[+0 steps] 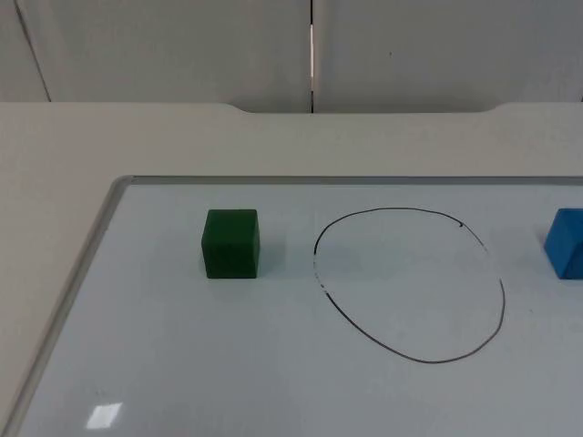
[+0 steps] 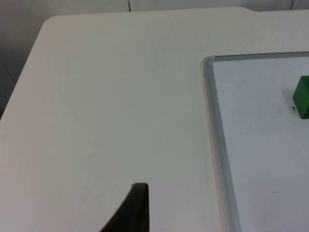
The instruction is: Push the two cubes into the marked area.
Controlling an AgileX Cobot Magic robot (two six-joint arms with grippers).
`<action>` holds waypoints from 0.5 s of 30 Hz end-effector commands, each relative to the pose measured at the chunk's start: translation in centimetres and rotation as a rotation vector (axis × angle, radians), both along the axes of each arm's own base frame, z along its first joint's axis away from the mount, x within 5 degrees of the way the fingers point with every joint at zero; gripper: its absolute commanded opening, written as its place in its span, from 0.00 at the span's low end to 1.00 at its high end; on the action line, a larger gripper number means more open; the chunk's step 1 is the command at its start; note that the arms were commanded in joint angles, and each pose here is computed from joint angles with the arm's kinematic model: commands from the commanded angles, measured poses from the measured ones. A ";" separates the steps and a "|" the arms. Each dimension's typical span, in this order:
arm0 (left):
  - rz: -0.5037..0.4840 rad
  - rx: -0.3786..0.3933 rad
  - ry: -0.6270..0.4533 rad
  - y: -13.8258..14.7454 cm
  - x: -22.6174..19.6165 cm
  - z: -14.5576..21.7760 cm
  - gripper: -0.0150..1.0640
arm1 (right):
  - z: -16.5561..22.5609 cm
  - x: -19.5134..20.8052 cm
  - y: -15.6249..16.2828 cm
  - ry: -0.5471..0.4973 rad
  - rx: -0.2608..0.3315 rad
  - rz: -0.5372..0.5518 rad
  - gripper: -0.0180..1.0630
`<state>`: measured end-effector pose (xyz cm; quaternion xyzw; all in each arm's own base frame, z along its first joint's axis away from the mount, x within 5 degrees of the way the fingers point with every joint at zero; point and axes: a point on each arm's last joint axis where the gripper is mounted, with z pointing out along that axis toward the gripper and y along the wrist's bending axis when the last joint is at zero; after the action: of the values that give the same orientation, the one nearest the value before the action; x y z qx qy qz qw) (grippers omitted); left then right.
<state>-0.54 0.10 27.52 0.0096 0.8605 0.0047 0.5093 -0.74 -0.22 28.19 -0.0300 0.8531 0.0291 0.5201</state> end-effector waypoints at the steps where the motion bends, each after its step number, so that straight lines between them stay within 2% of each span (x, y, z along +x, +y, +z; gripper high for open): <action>1: 0.016 0.019 -0.011 0.2 0.0 0.0 0.99 | -0.1 0.0 0.0 -0.002 -0.005 -0.007 0.99; 15: 0.030 0.011 -0.012 0.3 0.0 0.0 0.99 | -0.1 0.0 0.0 -0.002 -0.005 -0.007 0.99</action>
<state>-0.54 0.34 27.53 0.0045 0.8604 0.0175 0.5093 -0.74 -0.22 28.19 -0.0300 0.8531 0.0291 0.5201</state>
